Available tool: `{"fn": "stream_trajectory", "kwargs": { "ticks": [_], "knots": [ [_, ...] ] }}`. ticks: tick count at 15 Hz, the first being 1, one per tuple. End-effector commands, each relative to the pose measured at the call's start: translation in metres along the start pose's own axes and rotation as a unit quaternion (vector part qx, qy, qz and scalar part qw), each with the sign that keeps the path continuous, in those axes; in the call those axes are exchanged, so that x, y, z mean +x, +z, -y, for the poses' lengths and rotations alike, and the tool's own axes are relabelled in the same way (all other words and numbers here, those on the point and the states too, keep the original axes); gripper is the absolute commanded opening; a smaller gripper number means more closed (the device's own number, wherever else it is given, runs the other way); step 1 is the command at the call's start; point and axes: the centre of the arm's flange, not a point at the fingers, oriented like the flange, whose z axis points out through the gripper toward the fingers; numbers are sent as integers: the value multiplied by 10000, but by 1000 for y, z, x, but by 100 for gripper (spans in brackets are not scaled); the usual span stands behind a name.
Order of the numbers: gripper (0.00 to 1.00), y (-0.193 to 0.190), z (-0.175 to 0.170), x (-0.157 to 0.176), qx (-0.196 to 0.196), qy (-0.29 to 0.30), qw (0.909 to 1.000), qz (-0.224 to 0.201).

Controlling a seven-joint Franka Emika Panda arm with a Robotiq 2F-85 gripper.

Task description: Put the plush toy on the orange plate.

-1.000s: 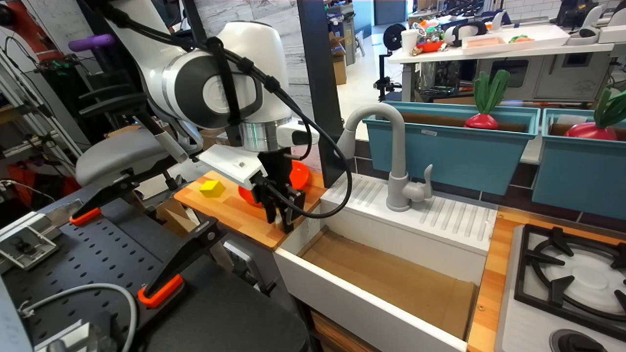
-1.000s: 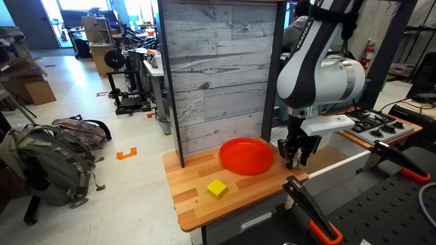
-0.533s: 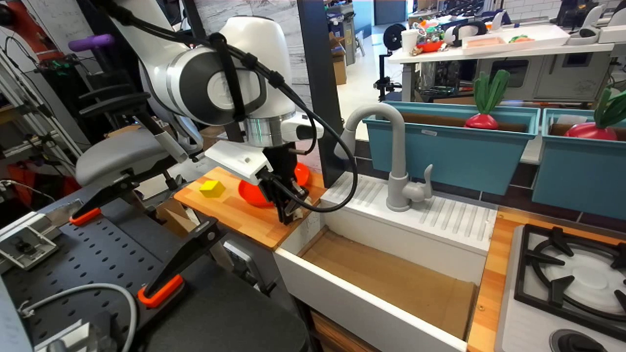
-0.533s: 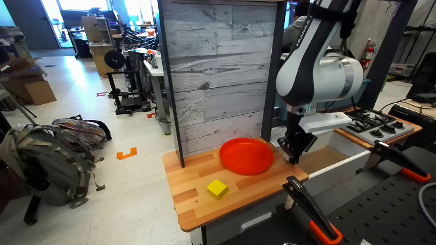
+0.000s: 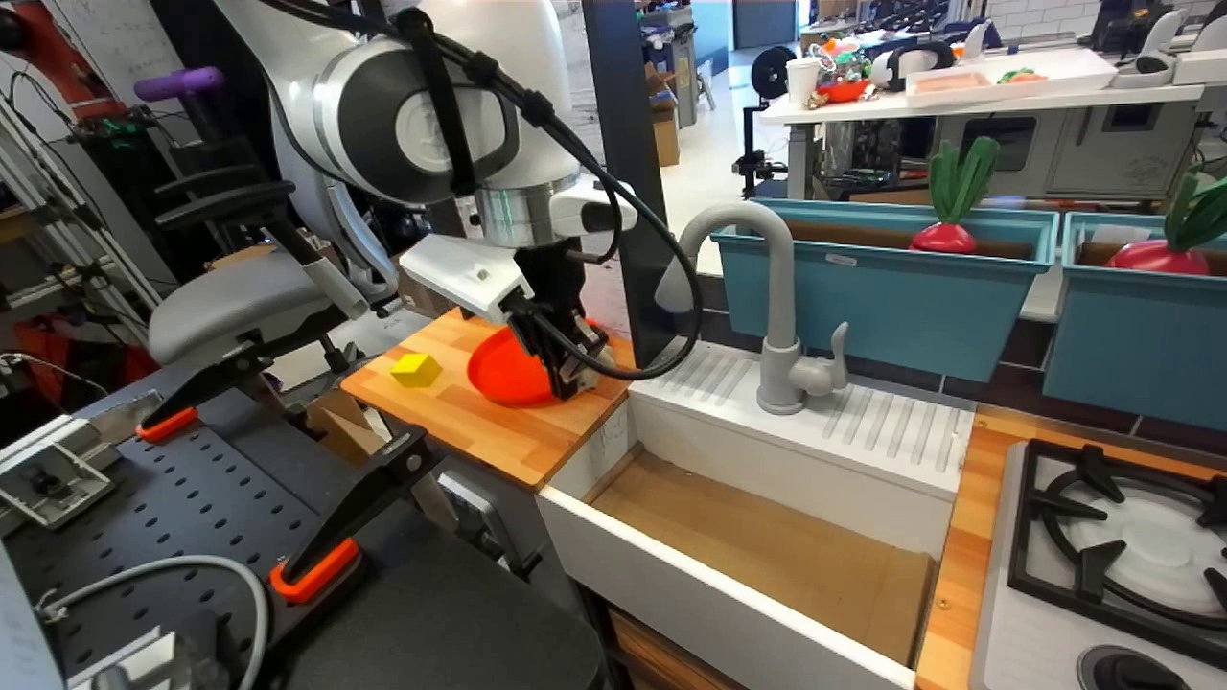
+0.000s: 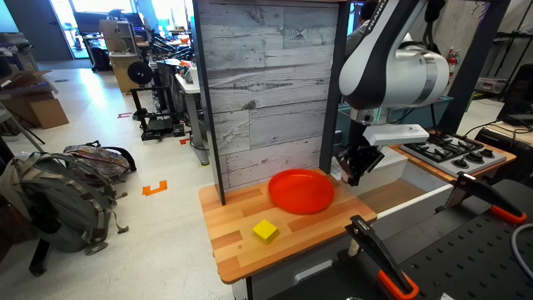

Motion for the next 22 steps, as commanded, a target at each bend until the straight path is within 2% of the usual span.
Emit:
{"fn": "stream_trajectory", "kwargs": {
  "ticks": [1,3,8,18,19,20,22],
  "knots": [
    [2,-37,13,-15,257,5,9995,-204],
    [2,-41,28,-14,311,-61,9992,-246],
    [2,-20,62,-8,253,-408,9987,-196],
    [2,19,99,14,61,-778,9969,-56],
    [32,21,99,16,30,-783,9969,-38],
    [33,23,100,17,10,-766,9970,-68],
    [47,23,99,20,2,-722,9974,-62]
  ]
}}
